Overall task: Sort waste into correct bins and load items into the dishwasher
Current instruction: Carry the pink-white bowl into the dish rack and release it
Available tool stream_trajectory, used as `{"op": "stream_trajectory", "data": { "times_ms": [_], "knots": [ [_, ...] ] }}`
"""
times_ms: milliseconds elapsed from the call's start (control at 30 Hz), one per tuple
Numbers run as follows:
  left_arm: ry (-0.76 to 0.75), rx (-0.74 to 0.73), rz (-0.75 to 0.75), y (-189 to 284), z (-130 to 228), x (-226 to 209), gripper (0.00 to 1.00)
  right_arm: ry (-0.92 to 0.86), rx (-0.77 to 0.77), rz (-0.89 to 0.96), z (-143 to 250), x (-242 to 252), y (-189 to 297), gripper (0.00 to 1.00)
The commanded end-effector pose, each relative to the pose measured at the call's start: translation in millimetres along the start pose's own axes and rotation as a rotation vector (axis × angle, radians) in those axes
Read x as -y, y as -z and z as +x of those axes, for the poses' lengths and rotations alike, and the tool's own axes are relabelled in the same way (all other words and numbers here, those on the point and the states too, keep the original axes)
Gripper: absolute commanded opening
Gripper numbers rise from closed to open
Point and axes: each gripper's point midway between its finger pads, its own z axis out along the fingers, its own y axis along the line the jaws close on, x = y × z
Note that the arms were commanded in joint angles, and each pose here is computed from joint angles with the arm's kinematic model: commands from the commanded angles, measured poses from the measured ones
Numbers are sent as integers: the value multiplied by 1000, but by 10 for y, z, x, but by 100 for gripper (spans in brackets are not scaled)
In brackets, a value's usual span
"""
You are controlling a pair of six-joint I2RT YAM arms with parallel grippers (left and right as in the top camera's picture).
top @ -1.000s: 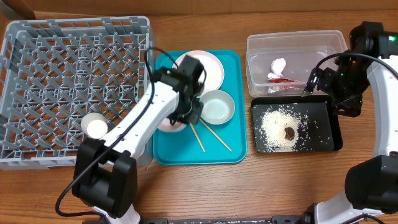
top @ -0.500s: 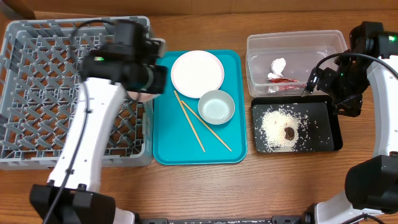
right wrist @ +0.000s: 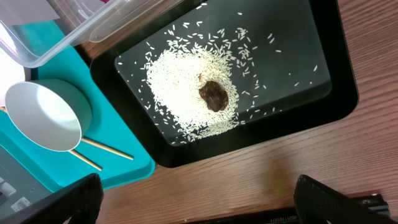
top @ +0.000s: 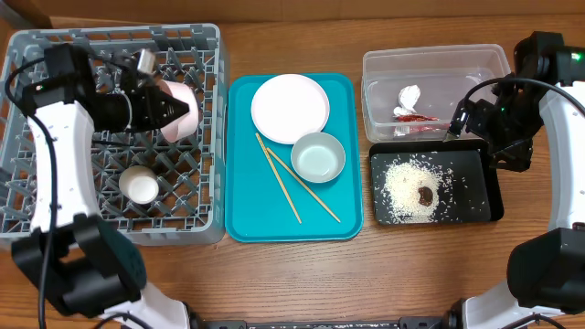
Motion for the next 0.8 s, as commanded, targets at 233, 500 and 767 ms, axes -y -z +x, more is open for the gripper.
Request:
{"op": "stream_trajectory", "data": {
  "times_ms": [233, 500, 767],
  "knots": [
    [90, 42, 226, -71, -71, -209, 4, 12, 58, -15, -18, -24, 157, 100],
    [206, 37, 201, -7, 24, -551, 4, 12, 58, -14, -17, -23, 157, 100],
    [282, -40, 20, 111, 281, -935, 13, 12, 58, -15, -18, -24, 157, 100]
  ]
}}
